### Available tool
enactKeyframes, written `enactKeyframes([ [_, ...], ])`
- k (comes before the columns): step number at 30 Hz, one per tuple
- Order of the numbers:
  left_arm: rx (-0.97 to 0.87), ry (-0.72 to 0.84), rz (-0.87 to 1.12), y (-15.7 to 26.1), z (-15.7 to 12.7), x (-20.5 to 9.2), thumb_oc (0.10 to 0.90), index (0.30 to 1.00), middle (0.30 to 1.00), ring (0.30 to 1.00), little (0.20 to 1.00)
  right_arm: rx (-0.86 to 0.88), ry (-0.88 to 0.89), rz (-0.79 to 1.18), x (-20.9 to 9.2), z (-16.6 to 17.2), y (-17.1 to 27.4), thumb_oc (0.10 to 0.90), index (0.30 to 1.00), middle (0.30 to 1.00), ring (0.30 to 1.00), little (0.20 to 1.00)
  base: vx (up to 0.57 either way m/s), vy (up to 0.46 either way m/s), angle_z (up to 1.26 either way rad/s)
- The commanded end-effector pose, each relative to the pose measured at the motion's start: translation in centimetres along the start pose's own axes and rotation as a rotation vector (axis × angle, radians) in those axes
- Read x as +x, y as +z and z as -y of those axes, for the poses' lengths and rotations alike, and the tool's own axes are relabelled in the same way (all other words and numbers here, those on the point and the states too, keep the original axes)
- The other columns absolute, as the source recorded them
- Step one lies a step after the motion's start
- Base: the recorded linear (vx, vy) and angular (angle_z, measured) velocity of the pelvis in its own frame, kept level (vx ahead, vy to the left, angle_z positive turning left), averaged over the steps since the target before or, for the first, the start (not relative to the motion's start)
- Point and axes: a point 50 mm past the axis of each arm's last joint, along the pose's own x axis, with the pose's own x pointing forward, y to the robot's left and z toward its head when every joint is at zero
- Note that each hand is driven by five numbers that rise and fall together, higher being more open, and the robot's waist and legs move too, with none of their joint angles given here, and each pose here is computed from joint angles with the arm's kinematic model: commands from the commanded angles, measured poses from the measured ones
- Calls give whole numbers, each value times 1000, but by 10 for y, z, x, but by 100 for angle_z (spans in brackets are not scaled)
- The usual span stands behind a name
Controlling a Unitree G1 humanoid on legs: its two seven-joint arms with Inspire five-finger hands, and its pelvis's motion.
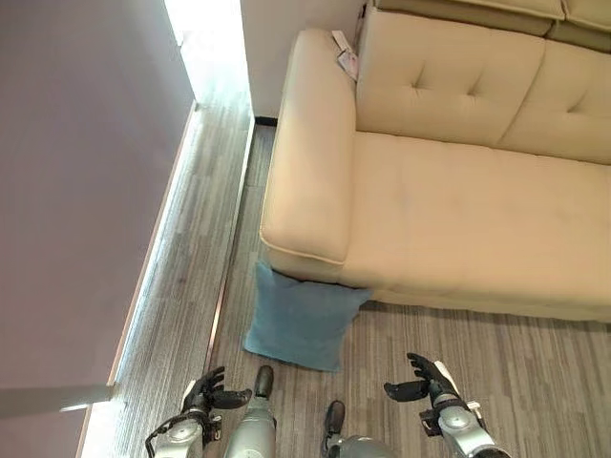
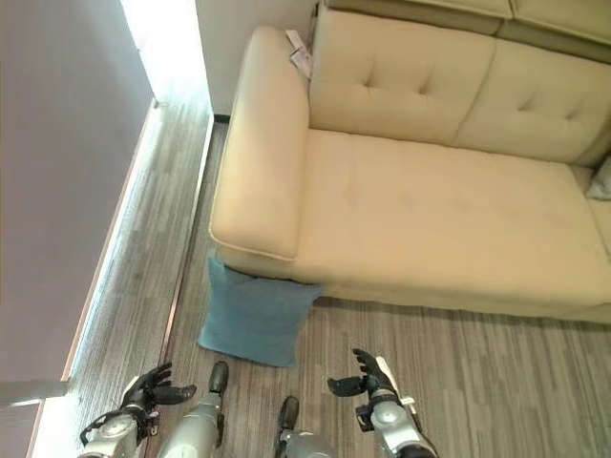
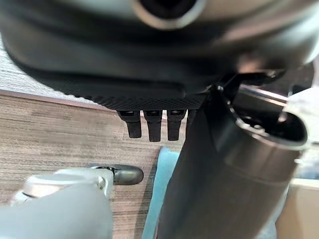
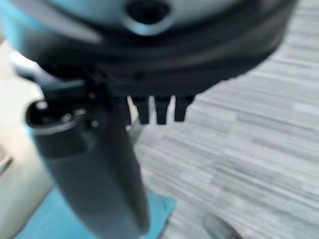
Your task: Pick up all the scattered cushions and arrange them neatly on the sofa.
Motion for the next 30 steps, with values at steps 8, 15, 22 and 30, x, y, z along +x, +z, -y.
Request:
enactKeyframes([
  [8, 29, 69, 113, 24, -30, 1, 800, 900, 900, 900, 900, -10, -23, 128, 4, 3, 32, 800, 900, 900, 900, 900, 33, 149, -38],
  [15, 5, 57, 179, 44, -20, 5, 800, 900, 900, 900, 900, -13, -23, 178, 5, 4, 45, 800, 900, 900, 900, 900, -9, 11, 2],
  [22, -63, 55, 286, 76, -8, 7, 800, 900, 900, 900, 900, -11, -76, 253, 12, 10, 76, 800, 900, 900, 900, 900, -71, -71, 20],
  [30, -137, 160, 574, 181, -7, 2, 800, 900, 900, 900, 900, 135, -326, 540, 8, 49, 184, 800, 900, 900, 900, 900, -93, 6, 4],
])
